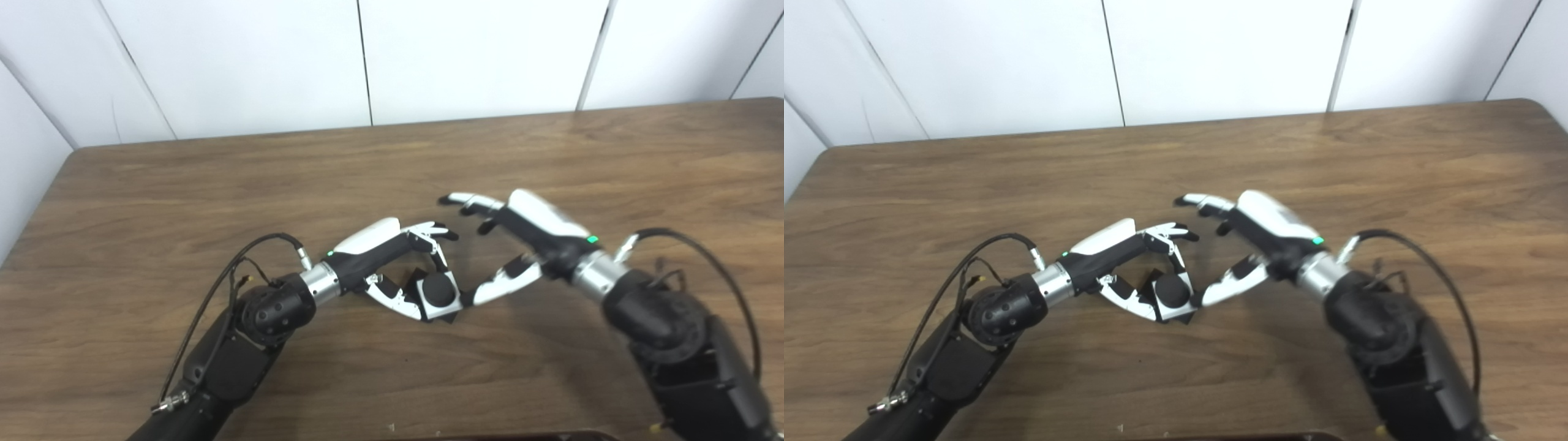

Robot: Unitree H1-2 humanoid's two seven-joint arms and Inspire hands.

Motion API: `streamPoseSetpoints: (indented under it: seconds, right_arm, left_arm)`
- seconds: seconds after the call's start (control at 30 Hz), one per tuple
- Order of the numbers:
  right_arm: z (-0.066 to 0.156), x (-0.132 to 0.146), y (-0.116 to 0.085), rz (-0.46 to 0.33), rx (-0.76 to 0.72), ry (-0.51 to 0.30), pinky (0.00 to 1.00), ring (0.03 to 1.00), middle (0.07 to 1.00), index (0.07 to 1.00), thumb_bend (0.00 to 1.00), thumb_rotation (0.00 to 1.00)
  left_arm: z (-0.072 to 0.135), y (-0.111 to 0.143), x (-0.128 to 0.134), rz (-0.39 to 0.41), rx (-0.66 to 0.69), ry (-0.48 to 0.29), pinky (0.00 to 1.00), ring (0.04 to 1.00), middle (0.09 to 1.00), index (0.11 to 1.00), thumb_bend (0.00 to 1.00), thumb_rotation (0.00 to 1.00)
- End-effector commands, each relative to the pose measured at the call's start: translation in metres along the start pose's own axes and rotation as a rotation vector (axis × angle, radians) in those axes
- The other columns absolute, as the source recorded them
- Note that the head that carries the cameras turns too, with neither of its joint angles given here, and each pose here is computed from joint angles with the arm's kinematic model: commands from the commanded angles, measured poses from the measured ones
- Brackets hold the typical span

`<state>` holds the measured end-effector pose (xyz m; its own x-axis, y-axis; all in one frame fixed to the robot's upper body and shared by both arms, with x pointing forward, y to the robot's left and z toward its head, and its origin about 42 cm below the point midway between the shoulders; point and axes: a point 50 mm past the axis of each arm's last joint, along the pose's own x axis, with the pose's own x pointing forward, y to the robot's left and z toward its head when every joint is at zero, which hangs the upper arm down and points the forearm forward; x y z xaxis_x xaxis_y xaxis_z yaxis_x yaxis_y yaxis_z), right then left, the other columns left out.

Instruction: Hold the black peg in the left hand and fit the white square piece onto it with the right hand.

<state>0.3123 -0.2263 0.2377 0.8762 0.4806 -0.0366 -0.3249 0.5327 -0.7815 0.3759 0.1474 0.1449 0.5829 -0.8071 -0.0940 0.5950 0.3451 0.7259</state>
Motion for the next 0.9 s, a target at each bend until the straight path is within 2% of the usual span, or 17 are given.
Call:
streamPoseSetpoints:
  seconds: [0.0, 0.1, 0.2, 0.33, 0.53, 0.73, 0.87]
  right_arm:
    - [0.012, -0.003, -0.032, -0.108, -0.036, -0.085, 0.67, 0.856, 0.897, 0.859, 0.88, 0.39]
    - [-0.002, -0.014, -0.053, -0.195, 0.004, -0.070, 0.67, 0.805, 0.848, 0.822, 0.77, 0.41]
    - [-0.012, -0.024, -0.068, -0.241, -0.002, -0.020, 0.68, 0.811, 0.848, 0.823, 0.76, 0.39]
    - [-0.024, -0.033, -0.078, -0.284, 0.020, 0.032, 0.68, 0.823, 0.860, 0.827, 0.76, 0.36]
    - [-0.034, -0.038, -0.074, -0.378, 0.034, 0.079, 0.69, 0.821, 0.857, 0.827, 0.69, 0.37]
    - [-0.039, -0.039, -0.059, -0.466, 0.049, 0.101, 0.64, 0.797, 0.840, 0.808, 0.64, 0.30]
    - [-0.039, -0.041, -0.048, -0.506, 0.087, 0.128, 0.67, 0.806, 0.843, 0.809, 0.62, 0.28]
  left_arm:
    - [-0.014, -0.018, -0.011, -0.111, -0.024, 0.086, 0.90, 0.972, 0.918, 0.488, 0.52, 0.07]
    - [-0.016, -0.017, -0.013, -0.110, -0.030, 0.090, 0.90, 0.974, 0.918, 0.488, 0.52, 0.07]
    - [-0.017, -0.017, -0.015, -0.109, -0.026, 0.089, 0.89, 0.973, 0.917, 0.488, 0.52, 0.07]
    - [-0.019, -0.017, -0.016, -0.108, -0.030, 0.086, 0.90, 0.976, 0.917, 0.488, 0.52, 0.07]
    - [-0.021, -0.018, -0.017, -0.108, -0.029, 0.088, 0.90, 0.977, 0.917, 0.488, 0.52, 0.07]
    - [-0.026, -0.020, -0.021, -0.102, -0.018, 0.092, 0.91, 0.971, 0.915, 0.489, 0.52, 0.08]
    - [-0.029, -0.021, -0.023, -0.061, 0.037, 0.142, 0.90, 0.949, 0.912, 0.495, 0.52, 0.08]
